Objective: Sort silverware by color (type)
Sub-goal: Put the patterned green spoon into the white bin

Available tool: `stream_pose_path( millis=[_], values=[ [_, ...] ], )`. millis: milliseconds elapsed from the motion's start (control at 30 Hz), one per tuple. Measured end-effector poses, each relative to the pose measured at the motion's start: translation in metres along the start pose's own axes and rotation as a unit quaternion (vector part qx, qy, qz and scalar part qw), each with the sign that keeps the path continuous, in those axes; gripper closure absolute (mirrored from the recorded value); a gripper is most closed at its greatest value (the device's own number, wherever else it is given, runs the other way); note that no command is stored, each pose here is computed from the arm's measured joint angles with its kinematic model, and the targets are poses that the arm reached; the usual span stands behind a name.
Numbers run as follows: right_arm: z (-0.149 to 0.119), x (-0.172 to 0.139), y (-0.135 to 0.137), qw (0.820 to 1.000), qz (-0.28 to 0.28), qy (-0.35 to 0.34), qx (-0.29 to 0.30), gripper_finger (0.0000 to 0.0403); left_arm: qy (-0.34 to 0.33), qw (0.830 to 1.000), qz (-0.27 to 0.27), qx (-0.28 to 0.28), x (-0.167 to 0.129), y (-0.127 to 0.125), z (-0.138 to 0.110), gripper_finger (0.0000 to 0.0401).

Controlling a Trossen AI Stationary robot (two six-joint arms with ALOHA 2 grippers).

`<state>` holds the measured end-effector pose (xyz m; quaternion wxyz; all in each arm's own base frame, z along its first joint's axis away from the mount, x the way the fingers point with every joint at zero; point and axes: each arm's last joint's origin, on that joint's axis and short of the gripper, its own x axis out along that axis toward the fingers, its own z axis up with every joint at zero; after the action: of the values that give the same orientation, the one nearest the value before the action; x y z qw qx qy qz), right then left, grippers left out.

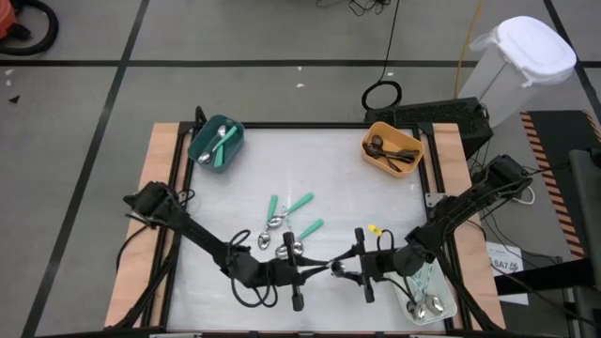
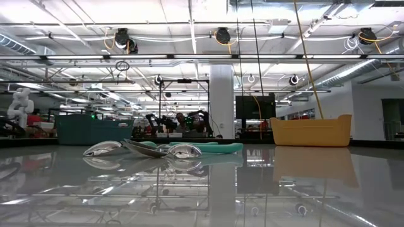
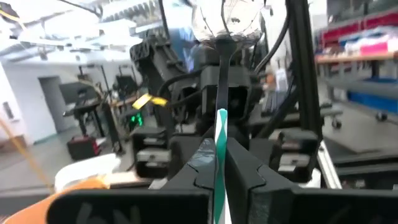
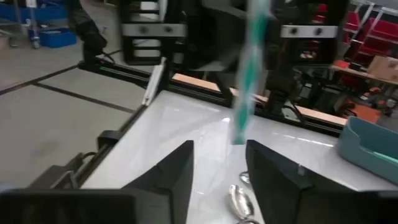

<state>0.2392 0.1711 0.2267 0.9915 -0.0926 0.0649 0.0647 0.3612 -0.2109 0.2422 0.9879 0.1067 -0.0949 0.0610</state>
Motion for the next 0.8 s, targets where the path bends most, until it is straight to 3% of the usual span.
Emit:
stream_pose_path(
  millis=[233,467,633,800],
  values=[
    [0.001,0.004,-0.008,1.000,-0.015,-0.008,0.012,0.0213,-0.040,0.999,-0.014,-0.006,0.007,-0.001,-0.019,0.0391],
    [0.001,0.010,-0.017,0.999,0.016,-0.011,0.028,0.0213,-0.052,0.999,-0.005,-0.007,0.012,0.002,-0.029,0.0391],
    [0.000,0.011,-0.020,0.999,0.009,-0.010,0.033,0.0254,-0.051,0.999,-0.004,-0.005,0.013,0.004,-0.029,0.0391],
    [0.000,0.012,-0.020,0.999,0.010,-0.007,0.032,0.0333,-0.047,0.999,-0.005,-0.002,0.013,0.003,-0.030,0.0391]
  ],
)
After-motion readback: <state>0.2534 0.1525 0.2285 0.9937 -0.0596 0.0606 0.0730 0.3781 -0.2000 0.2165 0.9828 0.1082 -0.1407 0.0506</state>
